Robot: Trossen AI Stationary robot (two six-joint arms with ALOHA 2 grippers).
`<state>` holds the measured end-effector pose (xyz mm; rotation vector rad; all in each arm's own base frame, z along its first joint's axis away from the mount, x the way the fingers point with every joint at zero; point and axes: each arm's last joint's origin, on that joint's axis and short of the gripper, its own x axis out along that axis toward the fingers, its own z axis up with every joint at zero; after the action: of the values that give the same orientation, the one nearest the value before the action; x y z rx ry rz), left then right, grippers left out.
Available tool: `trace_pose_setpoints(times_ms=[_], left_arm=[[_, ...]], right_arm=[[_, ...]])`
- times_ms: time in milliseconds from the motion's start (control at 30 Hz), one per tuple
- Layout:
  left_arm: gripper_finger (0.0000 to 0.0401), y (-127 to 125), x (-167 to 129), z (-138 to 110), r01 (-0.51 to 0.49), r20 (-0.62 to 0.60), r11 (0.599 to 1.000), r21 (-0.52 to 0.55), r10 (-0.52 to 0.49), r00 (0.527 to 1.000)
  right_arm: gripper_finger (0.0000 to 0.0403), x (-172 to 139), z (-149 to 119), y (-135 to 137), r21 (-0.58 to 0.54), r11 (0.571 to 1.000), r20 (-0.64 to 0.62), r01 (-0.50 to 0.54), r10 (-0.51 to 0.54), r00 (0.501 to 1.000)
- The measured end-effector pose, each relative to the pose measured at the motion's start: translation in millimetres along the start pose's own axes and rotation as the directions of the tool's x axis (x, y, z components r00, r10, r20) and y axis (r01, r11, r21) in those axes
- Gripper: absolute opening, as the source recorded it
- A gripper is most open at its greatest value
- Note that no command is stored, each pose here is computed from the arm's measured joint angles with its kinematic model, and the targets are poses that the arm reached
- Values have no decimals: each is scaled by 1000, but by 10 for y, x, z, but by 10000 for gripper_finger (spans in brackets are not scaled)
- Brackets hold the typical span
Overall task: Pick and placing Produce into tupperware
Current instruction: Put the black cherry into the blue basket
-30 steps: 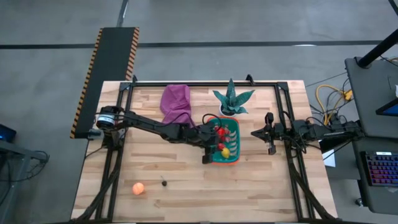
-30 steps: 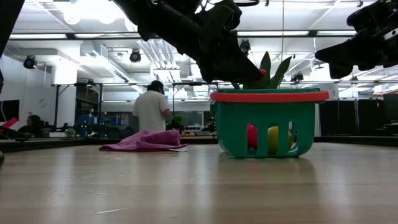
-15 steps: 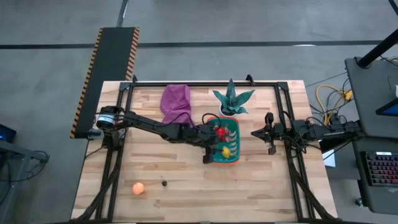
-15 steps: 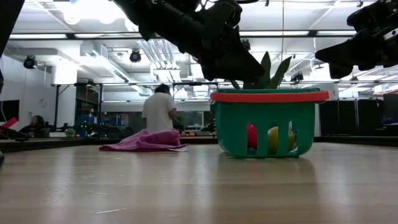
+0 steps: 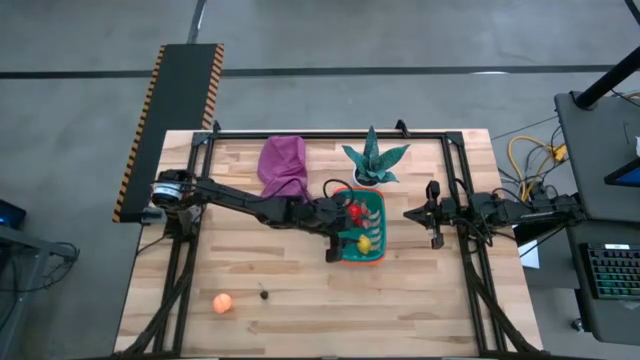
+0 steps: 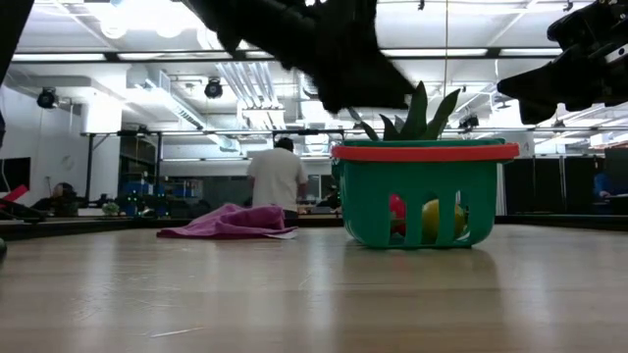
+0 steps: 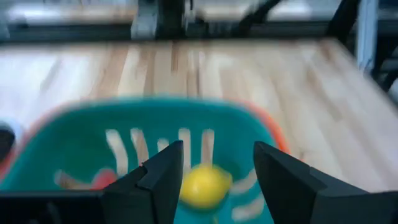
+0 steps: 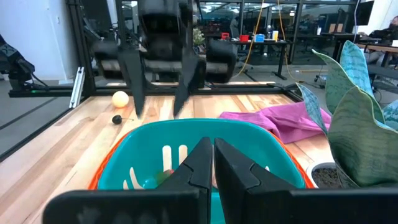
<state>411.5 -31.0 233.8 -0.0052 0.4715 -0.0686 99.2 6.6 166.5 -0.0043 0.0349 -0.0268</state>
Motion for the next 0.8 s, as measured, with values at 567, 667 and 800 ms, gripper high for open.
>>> trace_pose_setpoints(times_ms=[567,667,800], left_arm=[[189,1,-144,446,42,425,996,77,-71,902],[222,3,-145,450,51,427,997,58,-71,901],[290,-3,-146,452,53,430,997,55,-72,900]], right_arm=[[9,3,-3,0,-1,1000,-4,1,-1,1000],[9,3,-3,0,-1,1000,-4,0,0,1000],[9,3,-3,0,-1,1000,-4,0,0,1000]])
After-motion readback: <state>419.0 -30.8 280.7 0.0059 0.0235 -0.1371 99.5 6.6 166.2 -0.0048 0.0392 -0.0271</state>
